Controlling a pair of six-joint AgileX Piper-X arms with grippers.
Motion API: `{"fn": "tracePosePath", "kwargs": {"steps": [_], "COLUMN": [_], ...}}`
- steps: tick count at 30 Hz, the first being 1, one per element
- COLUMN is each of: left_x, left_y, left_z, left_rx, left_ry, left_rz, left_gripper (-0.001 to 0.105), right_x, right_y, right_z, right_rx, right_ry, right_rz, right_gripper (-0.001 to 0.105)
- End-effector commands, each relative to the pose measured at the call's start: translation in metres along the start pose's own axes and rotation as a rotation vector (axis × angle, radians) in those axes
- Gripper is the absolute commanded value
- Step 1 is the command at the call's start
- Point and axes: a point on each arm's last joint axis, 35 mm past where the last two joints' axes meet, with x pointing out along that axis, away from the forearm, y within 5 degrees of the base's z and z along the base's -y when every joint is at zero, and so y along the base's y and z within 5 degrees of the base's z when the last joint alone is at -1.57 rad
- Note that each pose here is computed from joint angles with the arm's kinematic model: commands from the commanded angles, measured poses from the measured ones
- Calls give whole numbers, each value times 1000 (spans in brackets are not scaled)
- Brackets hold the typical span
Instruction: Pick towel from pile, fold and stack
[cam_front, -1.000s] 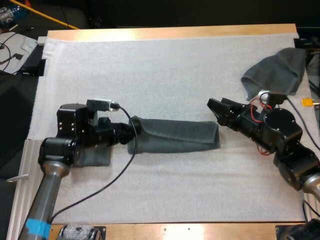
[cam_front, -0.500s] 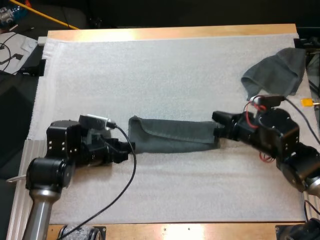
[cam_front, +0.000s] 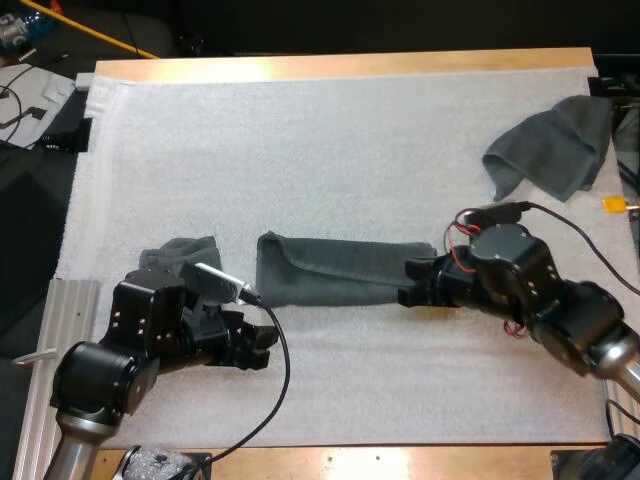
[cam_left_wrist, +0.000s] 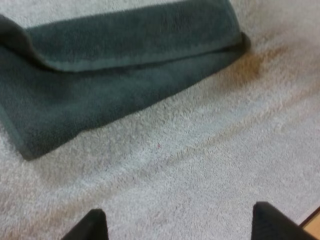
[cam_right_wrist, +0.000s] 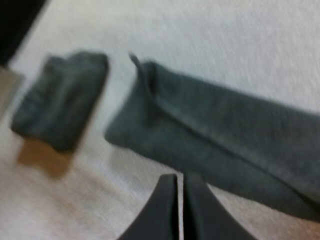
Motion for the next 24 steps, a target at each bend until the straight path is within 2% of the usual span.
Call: {"fn": "tracePosePath", "kwargs": {"steps": [1,2,4,16,24], "left_x": [-2,-2,-2,-2,-2], "left_y": [-5,-6,-5,-5,-5], "left_z": [-2,-2,-1,-1,-1], "left_rx": [27,30,24,25,27], "left_ry": [-4,-3,-4,-8,-10], "left_rz": [3,2,-4,-5,-6], "left_gripper": [58,58,58,58,58], "right_x": [7,15,11,76,115], "right_y": [-1,-3,-1,-8,-13], "right_z": [4,5,5,13,12], "right_rx": [-18,-15,-16,-1,11], "right_ry": [82,124,81,302,410], "right_rz": [-10,-10,-12,-8,-5], "right_gripper": [0,0,0,0,0]}}
